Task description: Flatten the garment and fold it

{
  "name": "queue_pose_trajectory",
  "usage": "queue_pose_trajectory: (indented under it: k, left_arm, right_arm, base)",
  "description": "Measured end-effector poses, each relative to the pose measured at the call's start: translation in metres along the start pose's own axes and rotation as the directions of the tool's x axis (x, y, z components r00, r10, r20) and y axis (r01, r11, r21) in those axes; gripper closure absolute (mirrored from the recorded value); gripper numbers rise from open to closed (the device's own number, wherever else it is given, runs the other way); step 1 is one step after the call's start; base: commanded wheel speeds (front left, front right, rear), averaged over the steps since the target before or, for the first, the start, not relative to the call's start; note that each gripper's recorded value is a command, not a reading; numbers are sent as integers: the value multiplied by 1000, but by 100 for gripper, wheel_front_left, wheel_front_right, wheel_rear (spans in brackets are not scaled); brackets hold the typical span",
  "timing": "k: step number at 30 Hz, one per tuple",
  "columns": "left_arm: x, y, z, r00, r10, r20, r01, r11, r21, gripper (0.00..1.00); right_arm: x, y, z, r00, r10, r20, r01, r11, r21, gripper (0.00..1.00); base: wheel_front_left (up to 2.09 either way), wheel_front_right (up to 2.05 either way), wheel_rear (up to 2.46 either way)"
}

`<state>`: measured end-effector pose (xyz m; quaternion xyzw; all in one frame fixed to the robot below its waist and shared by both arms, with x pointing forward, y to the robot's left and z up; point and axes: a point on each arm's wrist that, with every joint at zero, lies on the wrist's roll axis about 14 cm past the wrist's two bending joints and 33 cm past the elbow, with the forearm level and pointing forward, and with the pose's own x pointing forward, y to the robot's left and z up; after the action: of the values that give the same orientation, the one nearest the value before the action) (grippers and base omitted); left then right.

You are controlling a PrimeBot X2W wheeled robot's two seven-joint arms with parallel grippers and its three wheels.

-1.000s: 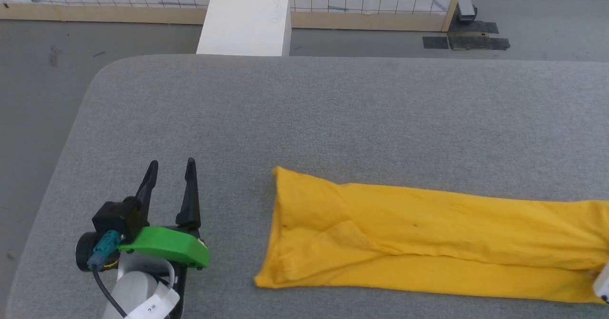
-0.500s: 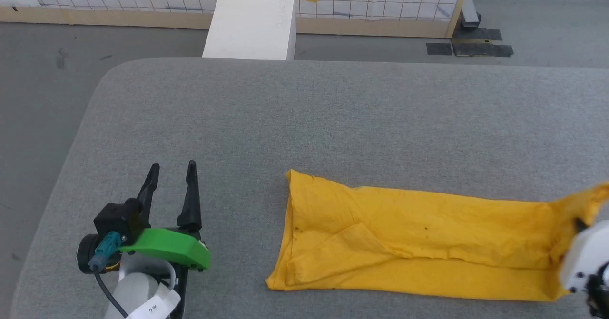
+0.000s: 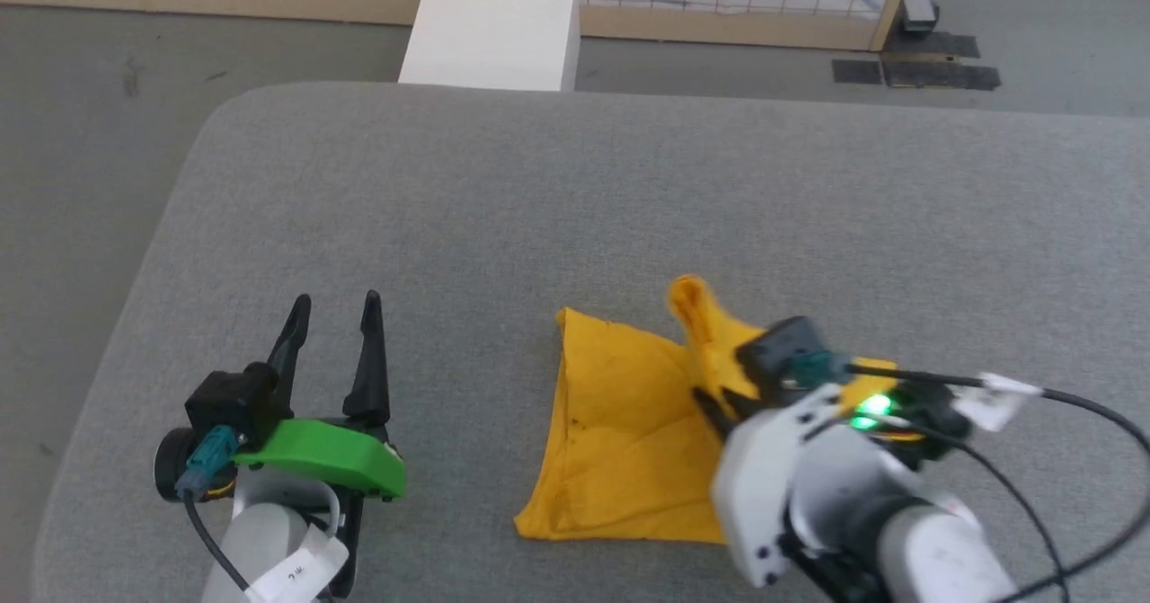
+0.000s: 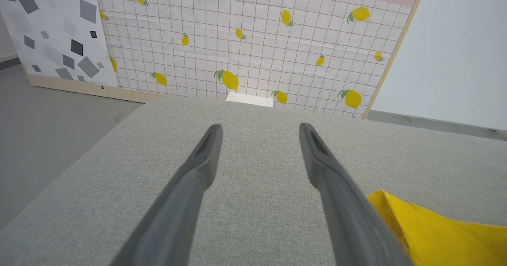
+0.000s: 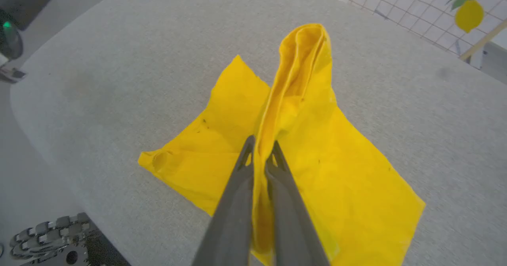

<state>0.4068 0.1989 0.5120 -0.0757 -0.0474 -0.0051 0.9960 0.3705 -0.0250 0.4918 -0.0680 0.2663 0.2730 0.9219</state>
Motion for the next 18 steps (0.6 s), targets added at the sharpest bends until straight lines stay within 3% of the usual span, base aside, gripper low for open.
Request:
queue_pose_trajectory:
  k: [8,14,15,16,18]
  left_arm:
    - [0,11,-6,999,33,-16,-33,999,6,0]
    - [0,18,-11,998,54,-31,-54,999,9,0]
    - [0,19,-11,998,55,-32,-55,998,9,0]
    - [0,19,-12,998,56,-33,-56,998,9,0]
    - [0,19,-12,998,56,-33,-56,998,8,0]
  right_arm:
    - [52,37,-26,983,157,-99,-162,986,-40,100]
    - [73,49,-59,949,235,-208,-234,972,28,100]
    - [75,50,-64,943,243,-226,-241,970,36,71]
    - [76,52,-67,938,254,-236,-249,967,50,0]
    - [77,56,-65,935,276,-222,-266,961,72,0]
  base:
    - [0,0,0]
    - [0,0,0]
    - [0,0,0]
    - [0,0,0]
    - [0,0,0]
